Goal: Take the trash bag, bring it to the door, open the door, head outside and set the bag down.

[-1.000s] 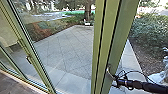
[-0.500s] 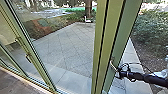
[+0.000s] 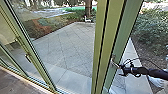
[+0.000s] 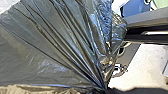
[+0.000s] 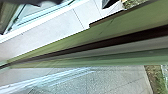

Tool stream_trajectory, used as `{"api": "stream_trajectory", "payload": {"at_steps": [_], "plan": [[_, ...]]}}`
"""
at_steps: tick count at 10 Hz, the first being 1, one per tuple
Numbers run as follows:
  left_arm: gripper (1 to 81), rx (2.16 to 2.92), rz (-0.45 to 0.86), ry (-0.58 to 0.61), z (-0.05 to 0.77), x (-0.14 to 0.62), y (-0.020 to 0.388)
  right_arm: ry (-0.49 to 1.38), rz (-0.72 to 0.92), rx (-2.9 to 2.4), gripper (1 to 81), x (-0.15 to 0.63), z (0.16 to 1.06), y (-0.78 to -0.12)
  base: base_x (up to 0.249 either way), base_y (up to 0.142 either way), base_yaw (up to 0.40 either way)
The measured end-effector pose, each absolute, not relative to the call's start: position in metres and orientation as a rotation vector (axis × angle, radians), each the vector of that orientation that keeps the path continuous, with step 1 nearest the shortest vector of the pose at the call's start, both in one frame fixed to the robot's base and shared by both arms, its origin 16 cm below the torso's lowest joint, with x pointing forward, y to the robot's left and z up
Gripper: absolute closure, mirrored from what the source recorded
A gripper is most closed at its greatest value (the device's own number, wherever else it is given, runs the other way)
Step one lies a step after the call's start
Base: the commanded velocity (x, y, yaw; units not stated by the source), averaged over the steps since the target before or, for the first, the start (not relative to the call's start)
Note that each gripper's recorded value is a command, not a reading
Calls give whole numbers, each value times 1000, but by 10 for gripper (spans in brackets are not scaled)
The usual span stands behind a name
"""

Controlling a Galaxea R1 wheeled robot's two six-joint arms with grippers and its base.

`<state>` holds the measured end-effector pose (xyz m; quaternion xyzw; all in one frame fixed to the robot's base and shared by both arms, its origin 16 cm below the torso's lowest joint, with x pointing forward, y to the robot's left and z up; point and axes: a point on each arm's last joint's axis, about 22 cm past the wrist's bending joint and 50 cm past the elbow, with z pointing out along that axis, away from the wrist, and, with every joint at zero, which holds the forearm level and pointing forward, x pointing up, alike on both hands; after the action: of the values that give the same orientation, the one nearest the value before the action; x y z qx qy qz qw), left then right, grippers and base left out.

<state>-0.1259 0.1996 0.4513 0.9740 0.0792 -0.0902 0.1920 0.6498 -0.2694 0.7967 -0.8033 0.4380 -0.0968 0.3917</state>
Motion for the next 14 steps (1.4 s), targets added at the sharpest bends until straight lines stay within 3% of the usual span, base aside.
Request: {"api": "stream_trajectory", "payload": {"at_steps": [3,5,8,10,14], "plan": [[811,2731,-267,226,453,-133,197,989,-247,-2231,10,658,830,-285,0,0,0],[811,2722,-274,228,455,-137,190,871,-390,-2332,10,691,878,-300,0,0,0],[811,2715,-279,228,456,-140,184,938,-499,-2372,10,716,914,-348,0,0,0],[811,2705,-279,230,456,-139,177,975,-656,-2439,10,733,948,-407,0,0,0],[811,2707,-280,228,456,-139,178,743,-999,-2717,10,749,1009,-501,0,0,0]]}}
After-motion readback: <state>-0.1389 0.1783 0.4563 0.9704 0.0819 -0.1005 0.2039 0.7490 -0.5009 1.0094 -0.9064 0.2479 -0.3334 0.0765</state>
